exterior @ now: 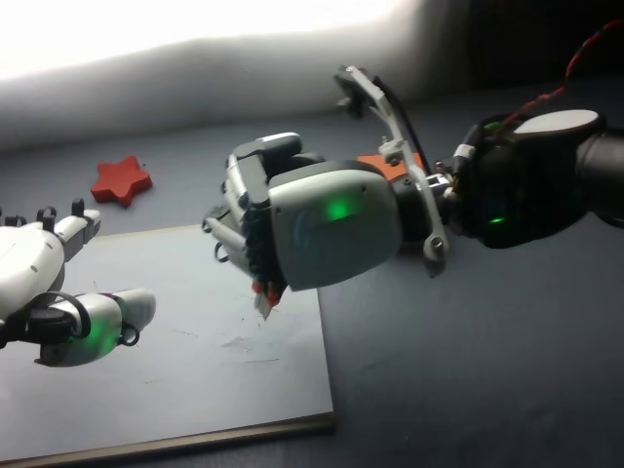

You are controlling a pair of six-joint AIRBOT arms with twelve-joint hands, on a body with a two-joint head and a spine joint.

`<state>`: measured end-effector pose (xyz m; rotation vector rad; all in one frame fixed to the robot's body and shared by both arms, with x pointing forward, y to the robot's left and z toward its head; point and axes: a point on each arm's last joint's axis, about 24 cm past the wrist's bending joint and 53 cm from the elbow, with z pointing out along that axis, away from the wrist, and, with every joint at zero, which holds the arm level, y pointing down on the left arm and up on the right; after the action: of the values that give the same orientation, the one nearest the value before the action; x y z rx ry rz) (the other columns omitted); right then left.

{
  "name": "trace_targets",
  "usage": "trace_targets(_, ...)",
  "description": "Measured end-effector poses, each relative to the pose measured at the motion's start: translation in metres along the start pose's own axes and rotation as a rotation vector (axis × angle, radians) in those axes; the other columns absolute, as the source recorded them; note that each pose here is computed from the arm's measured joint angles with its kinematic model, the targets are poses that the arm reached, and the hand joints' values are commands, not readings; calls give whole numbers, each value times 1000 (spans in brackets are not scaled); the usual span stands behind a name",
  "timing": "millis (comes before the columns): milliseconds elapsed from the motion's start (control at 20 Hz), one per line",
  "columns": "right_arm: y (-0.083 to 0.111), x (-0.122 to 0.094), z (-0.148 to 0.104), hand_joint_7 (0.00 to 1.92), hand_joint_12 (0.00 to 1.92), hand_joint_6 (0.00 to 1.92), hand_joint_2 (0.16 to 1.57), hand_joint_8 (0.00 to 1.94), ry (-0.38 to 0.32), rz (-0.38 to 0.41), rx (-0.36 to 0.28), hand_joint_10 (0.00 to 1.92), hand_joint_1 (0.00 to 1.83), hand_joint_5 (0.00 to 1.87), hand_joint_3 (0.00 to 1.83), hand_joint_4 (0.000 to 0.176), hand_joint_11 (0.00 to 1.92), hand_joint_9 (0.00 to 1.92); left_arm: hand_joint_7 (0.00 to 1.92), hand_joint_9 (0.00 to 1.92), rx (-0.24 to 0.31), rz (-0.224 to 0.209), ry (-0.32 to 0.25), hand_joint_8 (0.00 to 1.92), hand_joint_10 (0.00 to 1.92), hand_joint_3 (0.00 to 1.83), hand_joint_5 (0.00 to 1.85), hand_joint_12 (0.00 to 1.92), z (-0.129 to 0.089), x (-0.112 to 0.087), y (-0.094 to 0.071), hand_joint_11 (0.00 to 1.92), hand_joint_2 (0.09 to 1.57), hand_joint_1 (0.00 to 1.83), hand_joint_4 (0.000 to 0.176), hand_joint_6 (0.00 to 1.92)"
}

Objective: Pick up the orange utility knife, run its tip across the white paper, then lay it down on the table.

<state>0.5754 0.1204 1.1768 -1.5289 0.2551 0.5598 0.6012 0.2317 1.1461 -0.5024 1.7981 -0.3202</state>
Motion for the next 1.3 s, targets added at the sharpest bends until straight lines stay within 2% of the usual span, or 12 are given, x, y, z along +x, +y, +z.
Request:
trace_targets(200, 24, -13, 21, 1667, 1921, 1921, 1362, 1941, -57, -56, -147, 1921, 1500, 1442, 0, 176, 1805, 1763, 234, 388, 2, 2, -6, 3, 3, 3, 78, 1226, 1, -2, 0, 0, 1262, 0, 42, 5)
trace_targets(350, 30, -10, 24, 1674, 1921, 1921, 1359, 1941, -48, -73, -207, 1921, 1507, 1481, 0, 176, 1808, 1769, 250, 400, 0, 0, -5, 7, 7, 0, 94, 1241, 1, -2, 1, 0, 1256, 0, 41, 8)
trace_targets(600, 18, 5, 22, 1686, 1921, 1921, 1359, 1941, 2, -77, -188, 1921, 1513, 1506, 0, 176, 1813, 1776, 245, 394, -4, -3, -2, 1, 2, 1, 91, 1231, 3, 0, 2, 0, 1258, 0, 42, 3)
trace_targets(800, 17, 10, 24, 1683, 1921, 1921, 1356, 1941, 9, -80, -190, 1921, 1516, 1494, 0, 176, 1821, 1782, 247, 392, -45, -10, -11, 1, 1, 0, 100, 1228, 10, -4, 15, 0, 1258, 0, 44, 4)
trace_targets(1000, 26, 13, 21, 1673, 1921, 1921, 1356, 1941, 19, -75, -230, 1921, 1503, 1491, 0, 176, 1818, 1774, 243, 397, -103, -15, -28, 0, 4, 3, 91, 1235, 21, -11, 36, 0, 1265, 0, 43, 0)
trace_targets(1300, 28, 19, 15, 1681, 1921, 1921, 1360, 1941, 35, -73, -234, 1921, 1515, 1494, 0, 176, 1815, 1775, 243, 394, -111, -4, -42, 3, 3, 0, 95, 1232, 39, -17, 44, 0, 1260, 0, 43, 4)
